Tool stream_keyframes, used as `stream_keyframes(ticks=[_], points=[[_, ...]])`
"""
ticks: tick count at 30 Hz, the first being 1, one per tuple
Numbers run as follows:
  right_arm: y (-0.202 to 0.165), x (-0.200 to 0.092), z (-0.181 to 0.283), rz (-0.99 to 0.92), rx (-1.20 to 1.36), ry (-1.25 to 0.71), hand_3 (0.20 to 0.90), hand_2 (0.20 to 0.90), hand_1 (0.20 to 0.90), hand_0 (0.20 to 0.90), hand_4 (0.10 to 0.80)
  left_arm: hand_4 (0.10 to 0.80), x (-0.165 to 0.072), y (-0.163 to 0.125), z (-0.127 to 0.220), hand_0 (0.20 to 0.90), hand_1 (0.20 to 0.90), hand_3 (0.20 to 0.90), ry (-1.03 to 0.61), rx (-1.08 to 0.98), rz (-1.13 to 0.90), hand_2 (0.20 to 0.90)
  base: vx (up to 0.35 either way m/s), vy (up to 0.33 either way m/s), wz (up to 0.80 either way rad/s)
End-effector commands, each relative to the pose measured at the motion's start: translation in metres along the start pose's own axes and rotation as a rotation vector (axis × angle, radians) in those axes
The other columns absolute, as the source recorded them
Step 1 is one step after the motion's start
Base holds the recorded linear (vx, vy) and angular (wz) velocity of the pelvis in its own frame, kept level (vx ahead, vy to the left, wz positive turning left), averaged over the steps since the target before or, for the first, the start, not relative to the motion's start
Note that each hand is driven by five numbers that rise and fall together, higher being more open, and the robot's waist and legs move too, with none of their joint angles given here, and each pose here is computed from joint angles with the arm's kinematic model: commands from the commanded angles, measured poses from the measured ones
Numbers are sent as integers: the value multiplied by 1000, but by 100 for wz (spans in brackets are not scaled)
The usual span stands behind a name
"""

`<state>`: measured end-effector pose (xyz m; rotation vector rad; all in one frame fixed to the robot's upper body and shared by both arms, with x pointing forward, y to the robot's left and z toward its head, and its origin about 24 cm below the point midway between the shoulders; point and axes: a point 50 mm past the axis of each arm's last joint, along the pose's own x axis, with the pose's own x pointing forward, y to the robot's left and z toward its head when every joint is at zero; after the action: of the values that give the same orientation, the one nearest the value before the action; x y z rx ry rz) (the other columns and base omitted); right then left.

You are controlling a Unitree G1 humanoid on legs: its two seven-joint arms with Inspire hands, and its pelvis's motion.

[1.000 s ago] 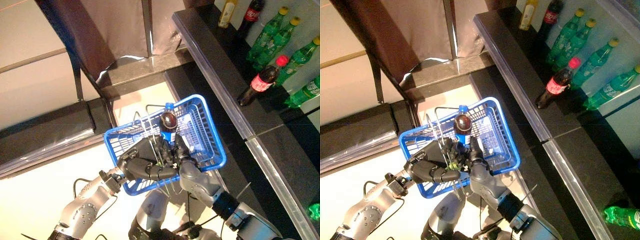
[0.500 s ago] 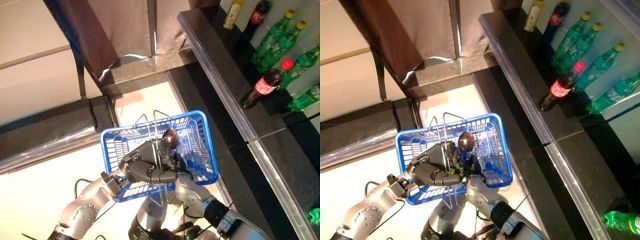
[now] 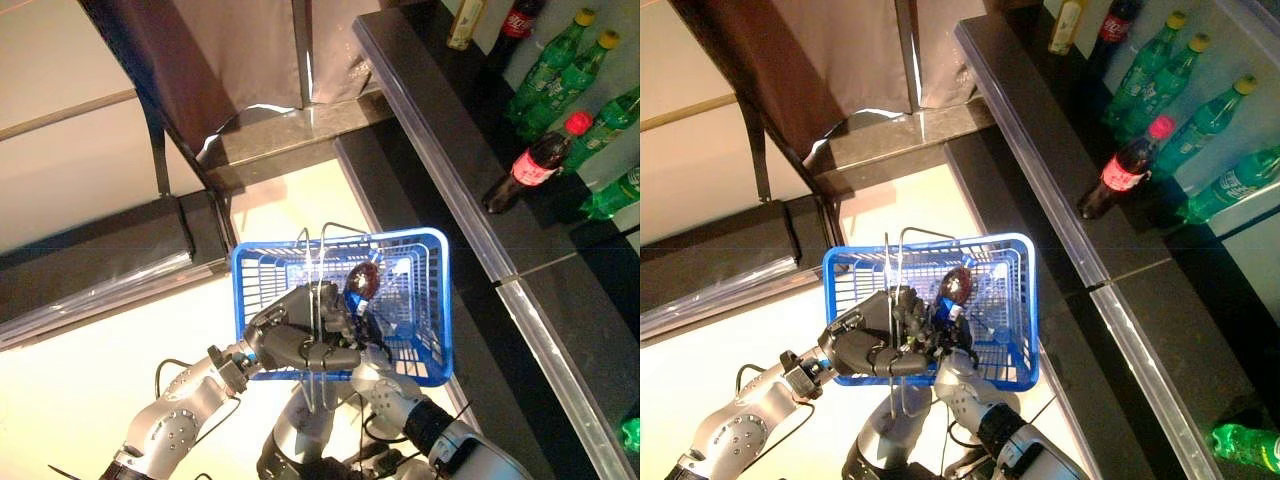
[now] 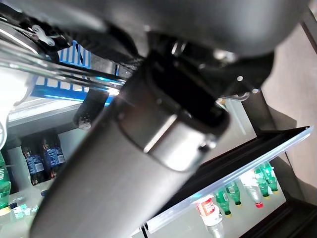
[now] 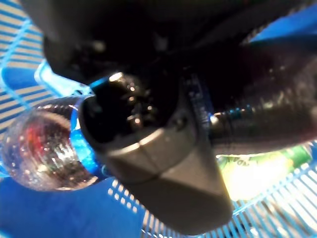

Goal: Pick up the drink and place into the basket.

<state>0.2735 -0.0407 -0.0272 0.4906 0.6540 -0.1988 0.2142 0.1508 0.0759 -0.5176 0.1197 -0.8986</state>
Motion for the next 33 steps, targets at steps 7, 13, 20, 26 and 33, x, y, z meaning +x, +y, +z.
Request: stream_keyframes(ticks=[7, 13, 20, 26, 33], points=[[77, -19, 18, 238, 445, 86, 200, 300, 300, 300, 100, 100, 28, -84, 71, 300, 300, 200, -410, 135, -588, 300, 42, -21, 2], [69, -14, 27, 227, 517, 85, 757, 778, 778, 778, 657, 100, 25, -81, 71, 300, 300, 200, -397, 118, -581, 300, 37, -11, 0], [59, -11, 29, 207, 507, 53, 900, 900, 900, 900, 800, 100, 22, -76, 69, 300, 300, 200, -394, 76, -552, 300, 16, 3, 0], [48, -12, 34, 220, 437, -1, 900, 900, 900, 900, 800, 100, 19, -74, 65, 300, 300, 200, -401, 66, -530, 300, 0, 0, 0], [33, -19, 36, 256, 407, -62, 900, 900, 900, 900, 800, 100, 13, -70, 63, 300, 300, 200, -417, 62, -495, 300, 0, 0, 0]])
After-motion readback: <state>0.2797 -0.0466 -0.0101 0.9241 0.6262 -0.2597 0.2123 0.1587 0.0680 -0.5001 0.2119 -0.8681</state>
